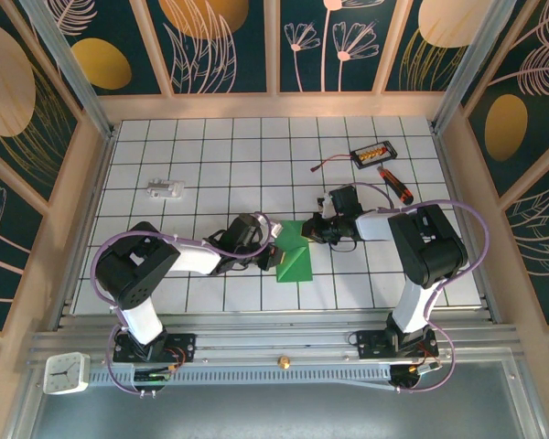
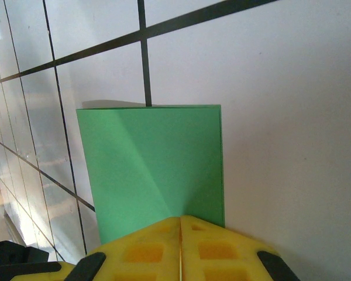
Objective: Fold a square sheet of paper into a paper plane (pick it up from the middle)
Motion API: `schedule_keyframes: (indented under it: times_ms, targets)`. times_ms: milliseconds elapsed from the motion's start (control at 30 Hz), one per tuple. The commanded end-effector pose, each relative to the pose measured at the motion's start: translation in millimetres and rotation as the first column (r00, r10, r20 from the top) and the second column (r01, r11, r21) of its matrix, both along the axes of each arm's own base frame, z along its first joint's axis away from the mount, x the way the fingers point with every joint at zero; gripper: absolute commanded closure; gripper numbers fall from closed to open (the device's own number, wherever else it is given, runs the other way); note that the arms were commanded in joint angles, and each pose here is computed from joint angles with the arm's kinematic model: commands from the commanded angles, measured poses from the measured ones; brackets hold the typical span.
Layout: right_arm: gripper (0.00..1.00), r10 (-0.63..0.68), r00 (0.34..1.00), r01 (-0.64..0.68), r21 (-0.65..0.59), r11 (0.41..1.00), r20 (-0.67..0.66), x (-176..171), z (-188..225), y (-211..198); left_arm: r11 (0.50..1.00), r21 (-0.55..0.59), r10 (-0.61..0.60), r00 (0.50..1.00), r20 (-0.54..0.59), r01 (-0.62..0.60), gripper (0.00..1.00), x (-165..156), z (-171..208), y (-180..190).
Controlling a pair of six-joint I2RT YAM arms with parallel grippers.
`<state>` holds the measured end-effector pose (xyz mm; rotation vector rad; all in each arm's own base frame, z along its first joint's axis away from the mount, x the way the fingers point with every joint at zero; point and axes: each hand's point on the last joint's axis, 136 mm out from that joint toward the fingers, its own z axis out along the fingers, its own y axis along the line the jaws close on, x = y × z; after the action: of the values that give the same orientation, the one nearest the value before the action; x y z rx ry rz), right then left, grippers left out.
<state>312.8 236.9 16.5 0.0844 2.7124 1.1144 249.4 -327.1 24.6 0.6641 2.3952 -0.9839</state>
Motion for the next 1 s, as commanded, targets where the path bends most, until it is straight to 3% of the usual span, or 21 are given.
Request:
schedule_keyframes:
  times_ms: [0, 967]
  targets:
    - [0.90, -0.021, 0.999, 0.017, -0.106, 0.994, -0.037, -3.0, -29.6, -16.5, 1.000, 0.018, 0.002, 1.000, 0.008, -0.002, 1.00, 2.3, -2.5, 5.7]
    - [0.90, -0.017, 0.999, 0.012, -0.112, 0.994, -0.043, -3.9, -31.7, -15.5, 0.999, 0.044, -0.013, 1.000, 0.003, 0.013, 1.00, 8.1, -9.0, 0.9]
